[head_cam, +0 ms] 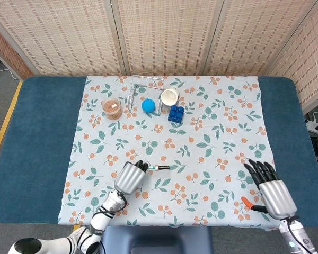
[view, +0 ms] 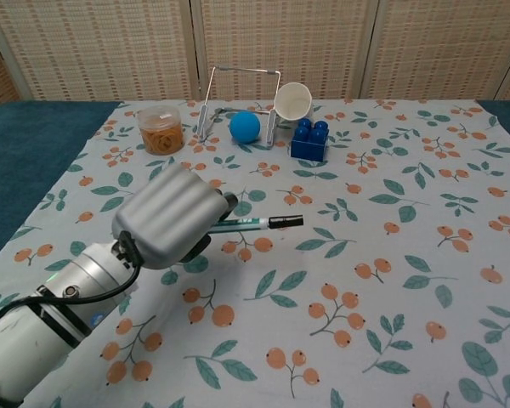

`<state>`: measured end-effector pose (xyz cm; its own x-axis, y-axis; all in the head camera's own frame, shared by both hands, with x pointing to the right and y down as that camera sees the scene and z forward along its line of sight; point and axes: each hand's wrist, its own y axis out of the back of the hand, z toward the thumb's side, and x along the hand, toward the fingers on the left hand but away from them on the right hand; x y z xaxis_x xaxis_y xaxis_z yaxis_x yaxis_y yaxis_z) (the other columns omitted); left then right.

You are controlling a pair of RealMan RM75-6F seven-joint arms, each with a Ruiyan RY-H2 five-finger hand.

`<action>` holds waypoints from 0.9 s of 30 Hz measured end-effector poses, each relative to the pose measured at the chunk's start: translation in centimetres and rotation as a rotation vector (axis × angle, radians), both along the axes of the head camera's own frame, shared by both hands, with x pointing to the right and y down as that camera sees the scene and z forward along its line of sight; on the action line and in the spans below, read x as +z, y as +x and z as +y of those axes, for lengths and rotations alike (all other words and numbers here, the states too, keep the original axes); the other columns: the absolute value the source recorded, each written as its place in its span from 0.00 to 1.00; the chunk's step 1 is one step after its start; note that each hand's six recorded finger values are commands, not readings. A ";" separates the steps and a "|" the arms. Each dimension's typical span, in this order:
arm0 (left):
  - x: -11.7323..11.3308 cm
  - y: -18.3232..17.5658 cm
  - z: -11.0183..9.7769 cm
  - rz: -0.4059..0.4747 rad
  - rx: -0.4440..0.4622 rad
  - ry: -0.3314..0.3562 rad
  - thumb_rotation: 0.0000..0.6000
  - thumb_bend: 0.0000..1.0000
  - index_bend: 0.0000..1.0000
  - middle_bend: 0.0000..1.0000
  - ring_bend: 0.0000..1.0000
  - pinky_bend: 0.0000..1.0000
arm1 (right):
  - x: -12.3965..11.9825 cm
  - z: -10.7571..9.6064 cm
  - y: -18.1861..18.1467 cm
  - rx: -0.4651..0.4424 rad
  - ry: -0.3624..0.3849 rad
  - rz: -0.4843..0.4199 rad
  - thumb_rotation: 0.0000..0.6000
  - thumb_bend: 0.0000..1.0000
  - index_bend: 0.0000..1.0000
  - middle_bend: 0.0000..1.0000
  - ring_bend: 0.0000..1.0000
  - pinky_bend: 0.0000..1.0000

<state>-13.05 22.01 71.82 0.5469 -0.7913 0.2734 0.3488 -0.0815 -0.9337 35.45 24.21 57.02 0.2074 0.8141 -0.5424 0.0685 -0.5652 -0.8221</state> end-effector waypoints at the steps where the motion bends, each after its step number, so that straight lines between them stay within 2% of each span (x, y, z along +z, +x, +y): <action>1: -0.3 0.1 0.0 0.002 0.003 0.004 1.00 0.50 0.91 0.99 0.98 1.00 | 0.2 0.0 -0.8 -0.009 0.005 -0.019 0.91 0.17 0.00 0.00 0.00 0.00; 5: -1.6 0.4 0.5 0.015 0.010 0.010 1.00 0.50 0.91 1.00 0.98 1.00 | 0.4 0.2 -5.1 -0.095 0.055 -0.085 0.97 0.17 0.02 0.00 0.00 0.00; 11: -3.6 0.7 1.1 0.029 0.022 0.012 1.00 0.50 0.91 1.00 0.98 1.00 | 1.0 -0.3 -11.2 -0.174 0.157 -0.181 1.00 0.17 0.28 0.00 0.00 0.00; 15: -5.0 0.7 1.2 0.028 0.034 0.030 1.00 0.50 0.91 1.00 0.98 1.00 | 1.9 -0.8 -14.8 -0.217 0.187 -0.209 1.00 0.17 0.32 0.00 0.00 0.00; 20: -5.7 0.0 1.1 0.011 0.031 0.034 1.00 0.50 0.91 1.00 0.98 1.00 | 3.2 -1.1 -18.3 -0.256 0.173 -0.206 1.00 0.17 0.38 0.00 0.00 0.00; 27: -6.4 -0.4 1.1 0.004 0.037 0.045 1.00 0.50 0.91 1.00 0.98 1.00 | 4.6 -1.6 -20.8 -0.268 0.198 -0.192 1.00 0.17 0.42 0.01 0.00 0.00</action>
